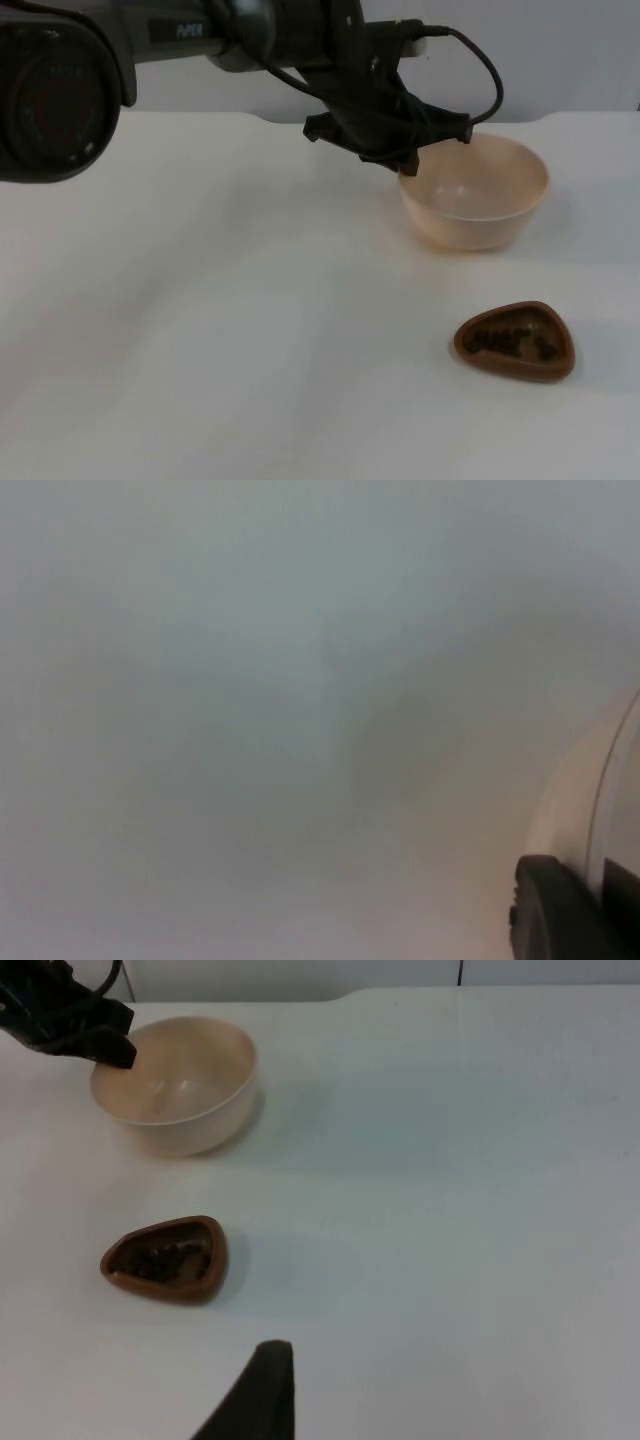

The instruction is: Pick up the bowl with the left hand and pour the coffee beans from the cup into the bowl with the right hand.

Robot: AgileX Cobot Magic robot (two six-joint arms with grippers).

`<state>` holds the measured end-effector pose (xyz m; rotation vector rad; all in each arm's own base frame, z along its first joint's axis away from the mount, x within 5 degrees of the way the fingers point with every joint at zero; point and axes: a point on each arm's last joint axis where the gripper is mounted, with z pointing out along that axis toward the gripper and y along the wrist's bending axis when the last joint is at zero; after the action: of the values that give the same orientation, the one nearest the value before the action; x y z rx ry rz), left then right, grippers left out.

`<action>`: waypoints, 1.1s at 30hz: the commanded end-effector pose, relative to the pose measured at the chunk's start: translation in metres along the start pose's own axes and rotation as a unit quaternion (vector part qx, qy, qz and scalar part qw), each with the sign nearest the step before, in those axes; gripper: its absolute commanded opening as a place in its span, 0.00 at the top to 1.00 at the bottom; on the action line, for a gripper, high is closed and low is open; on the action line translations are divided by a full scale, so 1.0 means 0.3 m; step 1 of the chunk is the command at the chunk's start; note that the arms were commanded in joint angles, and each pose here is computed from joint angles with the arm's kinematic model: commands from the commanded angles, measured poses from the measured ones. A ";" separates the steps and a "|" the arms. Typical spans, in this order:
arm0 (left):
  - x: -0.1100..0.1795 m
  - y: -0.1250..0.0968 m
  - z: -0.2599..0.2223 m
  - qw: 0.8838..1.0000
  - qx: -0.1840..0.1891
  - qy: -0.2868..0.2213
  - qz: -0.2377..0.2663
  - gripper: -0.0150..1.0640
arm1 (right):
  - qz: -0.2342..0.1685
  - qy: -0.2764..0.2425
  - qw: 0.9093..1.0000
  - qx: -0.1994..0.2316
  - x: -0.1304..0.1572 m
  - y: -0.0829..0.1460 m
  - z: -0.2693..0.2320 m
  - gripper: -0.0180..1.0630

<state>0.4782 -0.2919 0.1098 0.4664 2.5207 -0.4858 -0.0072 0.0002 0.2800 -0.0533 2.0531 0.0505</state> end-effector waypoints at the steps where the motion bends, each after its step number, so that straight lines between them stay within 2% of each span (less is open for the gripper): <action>1: -0.041 -0.014 -0.055 1.000 0.002 -0.019 0.002 0.99 | 0.002 -0.004 1.000 0.006 0.000 -0.002 -0.001 0.01; 7: -0.096 -0.042 -0.157 0.999 0.006 -0.035 -0.007 0.99 | 0.002 -0.004 1.000 0.006 0.000 -0.002 -0.001 0.01; 11: -0.110 -0.055 -0.209 1.000 0.007 -0.026 -0.005 0.99 | 0.002 -0.004 1.000 0.006 0.000 -0.002 -0.001 0.01; 15: -0.118 -0.059 -0.267 1.000 -0.008 -0.007 -0.022 0.99 | 0.002 -0.004 1.000 0.006 0.000 -0.002 -0.001 0.01; 23: -0.104 -0.048 -0.308 0.998 -0.042 0.035 -0.023 0.99 | 0.002 -0.004 1.000 0.006 0.000 -0.002 -0.001 0.01; 33: -0.090 -0.058 -0.378 0.998 -0.040 0.038 -0.019 0.99 | 0.002 -0.004 1.000 0.006 0.000 -0.002 -0.001 0.01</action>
<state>0.4453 -0.2670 0.2071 0.4141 2.6477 -0.3815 -0.0072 0.0000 0.2800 -0.0531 2.0531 0.0480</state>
